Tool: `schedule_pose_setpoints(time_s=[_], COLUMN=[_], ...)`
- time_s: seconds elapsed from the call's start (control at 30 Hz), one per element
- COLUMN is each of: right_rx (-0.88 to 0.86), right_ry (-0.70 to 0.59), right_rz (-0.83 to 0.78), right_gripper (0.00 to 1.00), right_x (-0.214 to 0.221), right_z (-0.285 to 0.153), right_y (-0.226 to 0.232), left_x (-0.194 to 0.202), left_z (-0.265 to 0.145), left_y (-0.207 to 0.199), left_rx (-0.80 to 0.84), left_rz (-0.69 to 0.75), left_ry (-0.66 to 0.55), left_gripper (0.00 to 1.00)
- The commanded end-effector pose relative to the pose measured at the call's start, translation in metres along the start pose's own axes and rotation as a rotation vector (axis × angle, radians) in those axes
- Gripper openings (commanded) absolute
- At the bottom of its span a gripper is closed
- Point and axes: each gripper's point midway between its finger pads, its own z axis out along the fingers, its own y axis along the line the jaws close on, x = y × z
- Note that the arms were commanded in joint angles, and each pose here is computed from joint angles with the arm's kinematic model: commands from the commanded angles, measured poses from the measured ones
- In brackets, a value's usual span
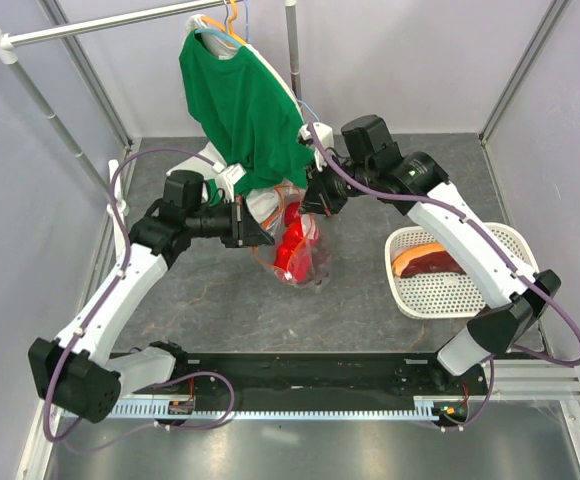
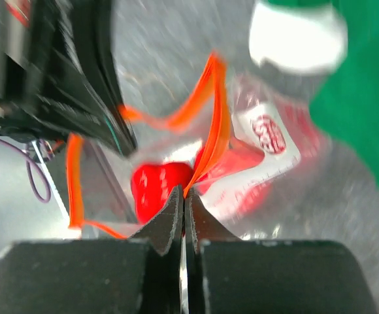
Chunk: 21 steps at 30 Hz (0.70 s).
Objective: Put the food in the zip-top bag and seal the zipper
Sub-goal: Adjust the zipper food storage bag at the center of the board.
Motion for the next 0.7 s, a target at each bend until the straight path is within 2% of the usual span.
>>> schedule_pose_setpoints(time_s=[0.0, 0.17, 0.3, 0.4, 0.5, 0.53, 0.57, 0.6, 0.63, 0.67], right_rx=[-0.046, -0.092, -0.146, -0.177, -0.201, -0.210, -0.214, -0.217, -0.228, -0.235], right_ry=[-0.027, 0.036, 0.050, 0.049, 0.069, 0.085, 0.088, 0.090, 0.086, 0.083], right_rz=[-0.099, -0.165, -0.220, -0.273, -0.344, -0.346, -0.353, -0.366, -0.373, -0.382], right_gripper=[0.00, 0.00, 0.00, 0.00, 0.00, 0.00, 0.00, 0.00, 0.00, 0.00], right_x=[-0.021, -0.005, -0.004, -0.002, 0.010, 0.017, 0.019, 0.021, 0.020, 0.020], right_z=[0.001, 0.023, 0.039, 0.045, 0.049, 0.051, 0.052, 0.053, 0.052, 0.054], right_y=[0.011, 0.013, 0.022, 0.024, 0.021, 0.020, 0.020, 0.019, 0.021, 0.023], left_x=[-0.001, 0.011, 0.023, 0.032, 0.033, 0.032, 0.031, 0.021, 0.018, 0.017], left_z=[-0.020, -0.018, -0.009, -0.005, -0.009, -0.011, -0.016, -0.026, -0.033, -0.040], left_y=[-0.031, -0.035, -0.028, -0.018, -0.014, -0.016, -0.015, -0.019, -0.022, -0.029], left_rx=[0.052, 0.075, 0.047, 0.035, 0.031, 0.037, 0.022, 0.015, 0.010, 0.026], left_rz=[0.146, 0.088, -0.095, -0.133, -0.044, -0.001, 0.031, 0.142, 0.203, 0.276], left_ry=[-0.026, -0.002, 0.019, 0.015, -0.022, -0.031, -0.036, -0.079, -0.092, -0.096], left_gripper=[0.02, 0.02, 0.07, 0.22, 0.37, 0.56, 0.66, 0.77, 0.95, 1.00])
